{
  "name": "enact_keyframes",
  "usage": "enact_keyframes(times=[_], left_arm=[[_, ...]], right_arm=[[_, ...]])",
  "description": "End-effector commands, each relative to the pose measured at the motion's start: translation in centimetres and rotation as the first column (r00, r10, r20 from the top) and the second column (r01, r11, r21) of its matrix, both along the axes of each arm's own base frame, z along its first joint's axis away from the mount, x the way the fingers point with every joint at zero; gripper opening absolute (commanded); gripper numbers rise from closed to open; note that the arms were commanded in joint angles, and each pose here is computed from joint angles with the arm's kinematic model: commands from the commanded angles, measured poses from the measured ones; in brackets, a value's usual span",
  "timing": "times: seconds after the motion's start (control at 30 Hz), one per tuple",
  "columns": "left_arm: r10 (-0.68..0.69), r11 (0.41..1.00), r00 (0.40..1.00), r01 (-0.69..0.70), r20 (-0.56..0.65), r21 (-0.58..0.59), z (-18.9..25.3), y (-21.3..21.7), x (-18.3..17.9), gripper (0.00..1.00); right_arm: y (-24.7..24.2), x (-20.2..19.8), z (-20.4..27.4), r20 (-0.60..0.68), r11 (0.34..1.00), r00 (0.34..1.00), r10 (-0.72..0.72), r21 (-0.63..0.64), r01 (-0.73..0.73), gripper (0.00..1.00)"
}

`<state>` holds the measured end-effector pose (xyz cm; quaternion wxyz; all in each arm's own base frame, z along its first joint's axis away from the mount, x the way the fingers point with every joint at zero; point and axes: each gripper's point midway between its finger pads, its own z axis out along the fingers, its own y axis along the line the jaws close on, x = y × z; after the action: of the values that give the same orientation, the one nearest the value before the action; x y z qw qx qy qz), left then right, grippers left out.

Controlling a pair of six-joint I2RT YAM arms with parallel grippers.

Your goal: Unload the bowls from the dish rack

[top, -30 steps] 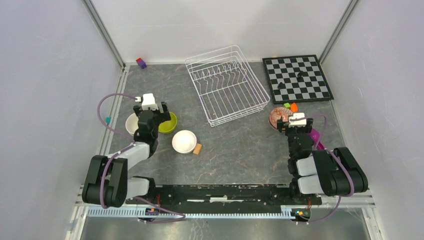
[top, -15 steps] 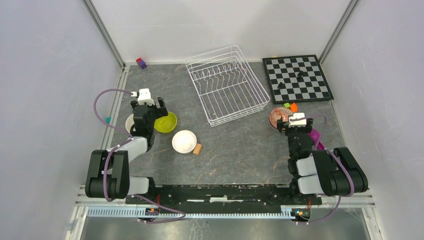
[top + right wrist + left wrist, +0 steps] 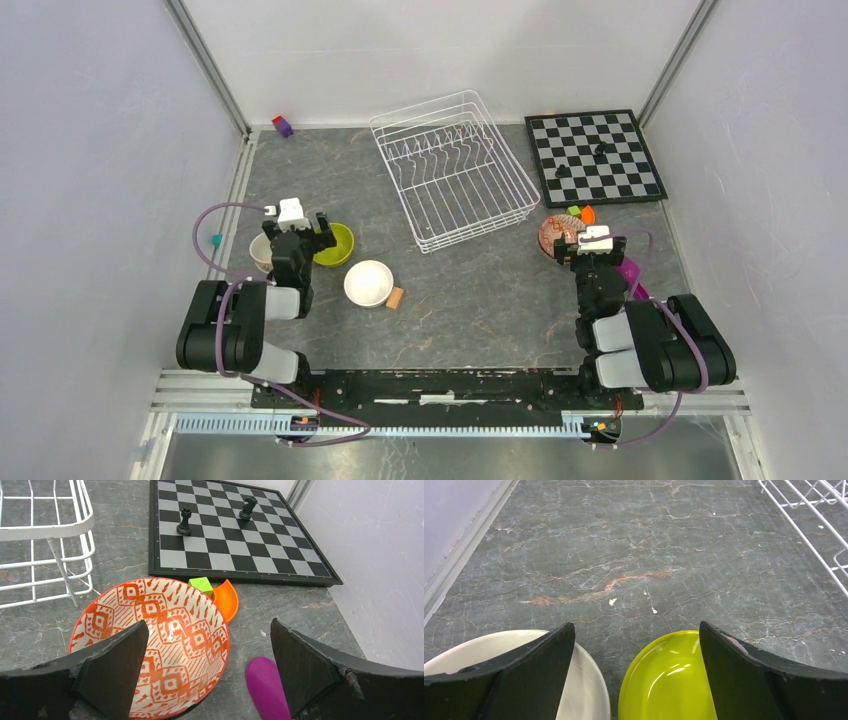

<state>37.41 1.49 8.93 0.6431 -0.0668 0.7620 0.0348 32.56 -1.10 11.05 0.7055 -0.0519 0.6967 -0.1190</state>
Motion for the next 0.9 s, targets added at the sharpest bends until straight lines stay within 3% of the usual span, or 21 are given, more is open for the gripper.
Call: enact_keyframes(times=[0.0,0.07,0.87], left_arm=[[-0.049,0.999,0.998,0.050,0.037,-0.002,0.24,-0.74,0.16,0.98],[-0.101,0.995,0.995,0.101,0.017,0.016,0.10,-1.56,0.39,0.96],[-0.095,0.995,0.995,0.095,0.005,0.017,-0.04,-1.48,0.59,1.00]], right_arm=[[-0.54,-2.45,-2.61,-0.070,1.000,0.997,-0.013,-0.016,0.012,0.98],[-0.52,-2.45,-2.61,-0.070,1.000,0.997,-0.013,-0.016,0.012,0.98],[-0.55,-2.45,-2.59,-0.069,1.000,0.998,-0.014,-0.016,0.013,0.98]])
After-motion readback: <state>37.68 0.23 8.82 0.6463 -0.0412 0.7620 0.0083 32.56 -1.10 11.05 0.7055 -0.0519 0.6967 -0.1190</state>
